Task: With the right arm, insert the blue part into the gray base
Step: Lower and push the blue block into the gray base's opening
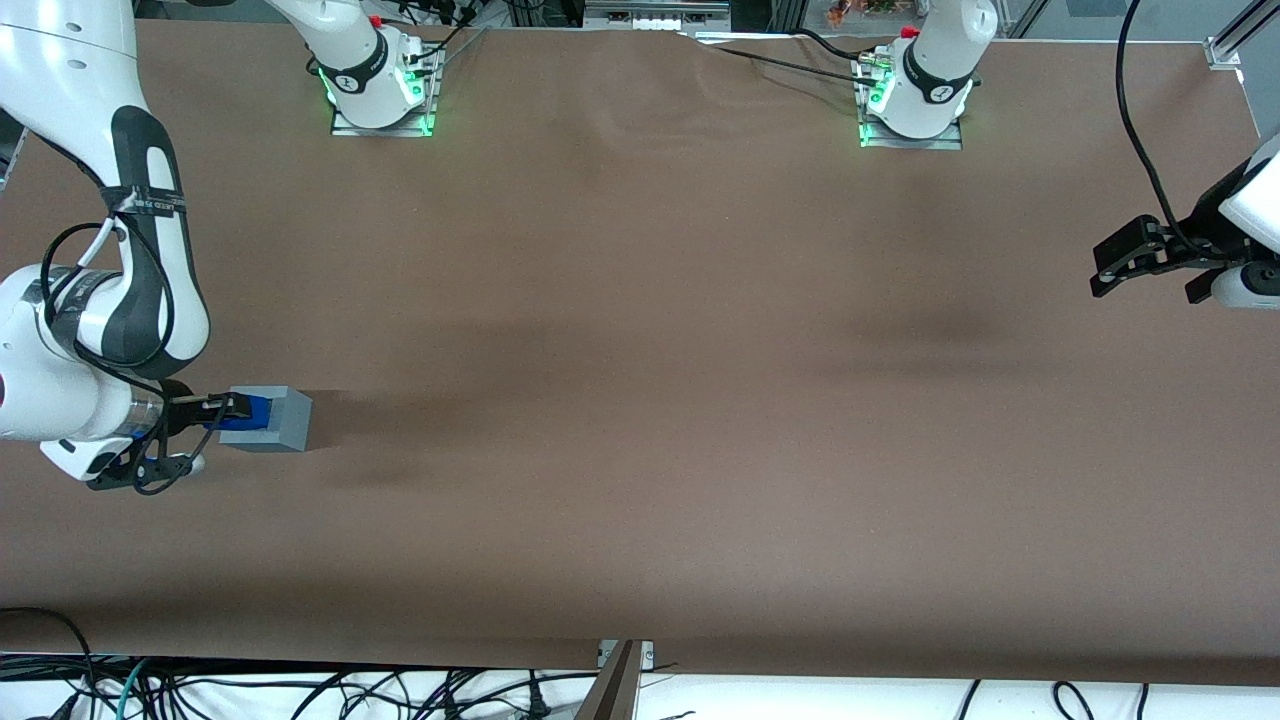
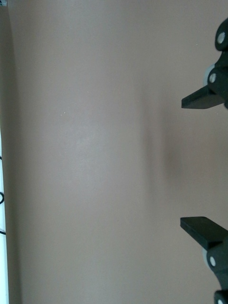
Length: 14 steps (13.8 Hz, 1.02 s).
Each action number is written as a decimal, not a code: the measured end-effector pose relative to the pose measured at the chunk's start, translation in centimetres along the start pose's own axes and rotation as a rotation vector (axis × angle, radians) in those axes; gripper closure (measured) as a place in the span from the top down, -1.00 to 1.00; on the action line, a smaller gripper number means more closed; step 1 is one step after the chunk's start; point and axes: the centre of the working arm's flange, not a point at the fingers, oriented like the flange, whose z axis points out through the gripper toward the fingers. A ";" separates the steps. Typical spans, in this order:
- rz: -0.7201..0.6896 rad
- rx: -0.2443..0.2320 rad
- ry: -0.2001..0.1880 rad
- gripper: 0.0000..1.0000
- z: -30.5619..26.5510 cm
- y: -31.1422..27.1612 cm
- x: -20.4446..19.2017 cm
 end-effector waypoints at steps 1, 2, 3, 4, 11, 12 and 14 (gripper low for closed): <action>0.011 0.000 0.001 0.01 0.0 0.2 -0.1; 0.022 -0.001 0.001 0.01 0.0 0.5 -0.1; 0.030 -0.002 0.003 0.01 0.0 0.6 -0.1; 0.036 -0.004 0.007 0.01 0.0 0.7 -0.1; 0.092 -0.008 0.013 0.01 0.0 0.6 0.0; 0.101 -0.009 0.013 0.01 0.0 0.6 0.0; 0.124 -0.010 0.012 0.01 0.0 0.5 0.1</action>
